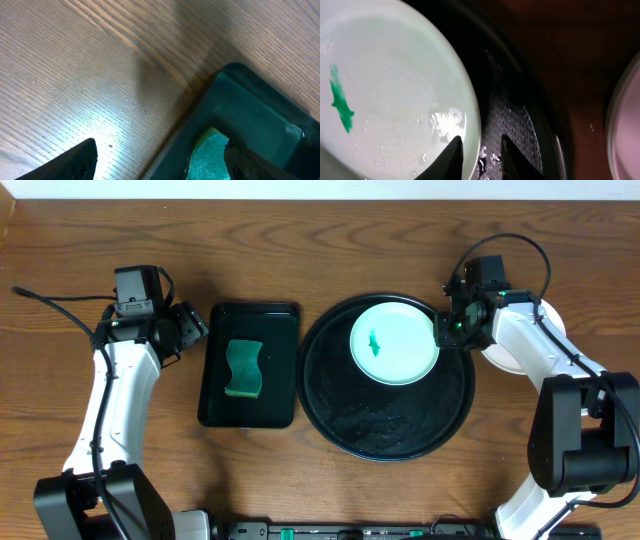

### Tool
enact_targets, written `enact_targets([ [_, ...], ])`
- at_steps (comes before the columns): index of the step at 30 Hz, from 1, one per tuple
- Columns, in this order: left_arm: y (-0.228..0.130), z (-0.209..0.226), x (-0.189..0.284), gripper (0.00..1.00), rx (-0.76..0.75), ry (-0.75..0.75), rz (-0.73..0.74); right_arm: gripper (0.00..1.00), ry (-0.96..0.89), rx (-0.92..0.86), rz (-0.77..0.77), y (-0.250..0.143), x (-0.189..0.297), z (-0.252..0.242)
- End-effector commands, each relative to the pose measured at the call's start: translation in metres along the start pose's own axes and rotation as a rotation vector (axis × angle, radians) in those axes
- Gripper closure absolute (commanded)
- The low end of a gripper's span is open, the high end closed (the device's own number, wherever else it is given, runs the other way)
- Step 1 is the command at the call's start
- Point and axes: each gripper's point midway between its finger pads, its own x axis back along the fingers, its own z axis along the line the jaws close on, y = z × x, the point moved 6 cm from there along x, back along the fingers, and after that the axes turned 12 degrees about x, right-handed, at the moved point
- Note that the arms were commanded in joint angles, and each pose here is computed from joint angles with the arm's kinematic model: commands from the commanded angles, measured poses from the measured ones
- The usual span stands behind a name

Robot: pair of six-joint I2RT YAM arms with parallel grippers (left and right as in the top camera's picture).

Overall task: Clean dirty plates on tray and stack at the side
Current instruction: 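Hold the pale green plate's rim steady with the right gripper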

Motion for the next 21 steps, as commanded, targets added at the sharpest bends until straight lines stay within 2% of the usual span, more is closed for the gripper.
enact_targets([
  [1, 0.004, -0.002, 0.005, 0.19, 0.0, -0.008, -0.016, 0.78, 0.011, -0.013, 0.014, -0.004, -0.003, 0.0],
  [7, 0.004, -0.002, 0.005, 0.19, 0.0, -0.008, -0.016, 0.77, 0.01, -0.01, -0.001, -0.008, -0.012, -0.001],
  [21, 0.004, -0.002, 0.005, 0.19, 0.0, -0.008, -0.016, 0.99, 0.006, -0.022, -0.045, -0.005, -0.018, -0.002],
])
